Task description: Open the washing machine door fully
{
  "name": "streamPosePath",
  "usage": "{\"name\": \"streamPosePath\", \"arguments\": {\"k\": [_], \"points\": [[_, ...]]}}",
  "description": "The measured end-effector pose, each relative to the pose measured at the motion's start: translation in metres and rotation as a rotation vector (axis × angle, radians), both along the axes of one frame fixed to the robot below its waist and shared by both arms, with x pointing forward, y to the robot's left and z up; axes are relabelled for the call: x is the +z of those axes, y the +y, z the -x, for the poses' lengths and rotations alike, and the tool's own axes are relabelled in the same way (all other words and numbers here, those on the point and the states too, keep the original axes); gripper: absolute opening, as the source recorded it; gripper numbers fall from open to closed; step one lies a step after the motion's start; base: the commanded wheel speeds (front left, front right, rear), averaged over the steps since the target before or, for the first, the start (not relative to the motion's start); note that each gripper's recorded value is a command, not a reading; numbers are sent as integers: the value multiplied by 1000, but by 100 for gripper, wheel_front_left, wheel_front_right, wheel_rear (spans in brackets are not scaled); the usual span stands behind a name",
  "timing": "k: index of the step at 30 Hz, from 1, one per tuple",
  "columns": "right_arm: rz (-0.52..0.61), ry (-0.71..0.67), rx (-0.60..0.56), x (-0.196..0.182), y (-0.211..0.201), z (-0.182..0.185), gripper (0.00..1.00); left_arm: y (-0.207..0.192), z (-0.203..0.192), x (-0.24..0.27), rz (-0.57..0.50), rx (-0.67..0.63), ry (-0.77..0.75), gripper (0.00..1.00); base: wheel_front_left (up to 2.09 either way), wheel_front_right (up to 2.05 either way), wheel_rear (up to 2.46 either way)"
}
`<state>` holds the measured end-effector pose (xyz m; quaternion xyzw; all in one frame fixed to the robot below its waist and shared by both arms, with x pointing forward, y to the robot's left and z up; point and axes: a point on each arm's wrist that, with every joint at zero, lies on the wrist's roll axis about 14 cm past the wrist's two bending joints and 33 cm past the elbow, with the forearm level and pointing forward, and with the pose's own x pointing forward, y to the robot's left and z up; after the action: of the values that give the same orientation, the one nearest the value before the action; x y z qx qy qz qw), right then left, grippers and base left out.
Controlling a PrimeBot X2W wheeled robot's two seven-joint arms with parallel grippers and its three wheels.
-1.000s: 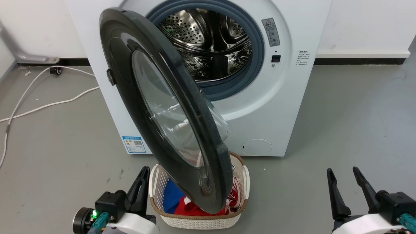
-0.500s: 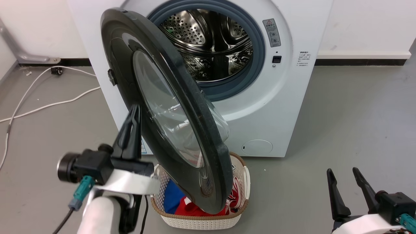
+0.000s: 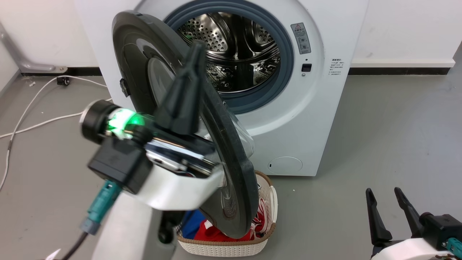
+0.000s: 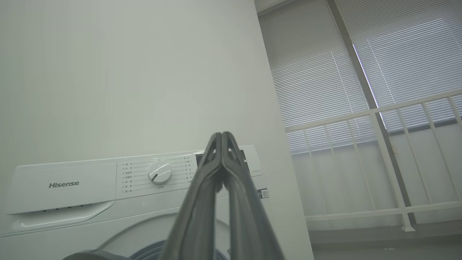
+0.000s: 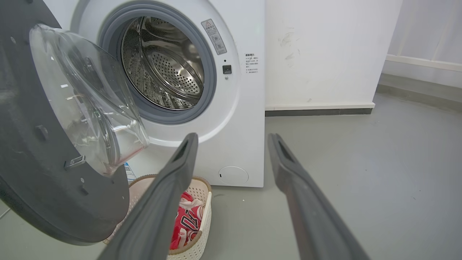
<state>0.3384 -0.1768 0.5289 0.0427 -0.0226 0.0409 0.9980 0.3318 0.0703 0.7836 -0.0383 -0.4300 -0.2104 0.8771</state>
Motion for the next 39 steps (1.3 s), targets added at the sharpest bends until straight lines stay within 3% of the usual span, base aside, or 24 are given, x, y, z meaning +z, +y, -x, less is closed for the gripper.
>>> {"name": "streamPosePath", "arguments": {"k": [8, 19, 27, 39], "points": [[-2, 7, -3, -1, -1, 0, 100, -72, 25, -24, -86, -265, 111, 0, 0, 0, 0], [-5, 27, -11, -8, -3, 1, 100, -149, 45, -169, -266, -533, 648, 0, 0, 0, 0], [-10, 35, -20, -11, -6, 3, 100, -135, 26, -239, -290, -429, 875, 0, 0, 0, 0], [-16, 63, -32, -18, -9, 5, 100, -87, -24, -259, -209, -216, 930, 0, 0, 0, 0]]}}
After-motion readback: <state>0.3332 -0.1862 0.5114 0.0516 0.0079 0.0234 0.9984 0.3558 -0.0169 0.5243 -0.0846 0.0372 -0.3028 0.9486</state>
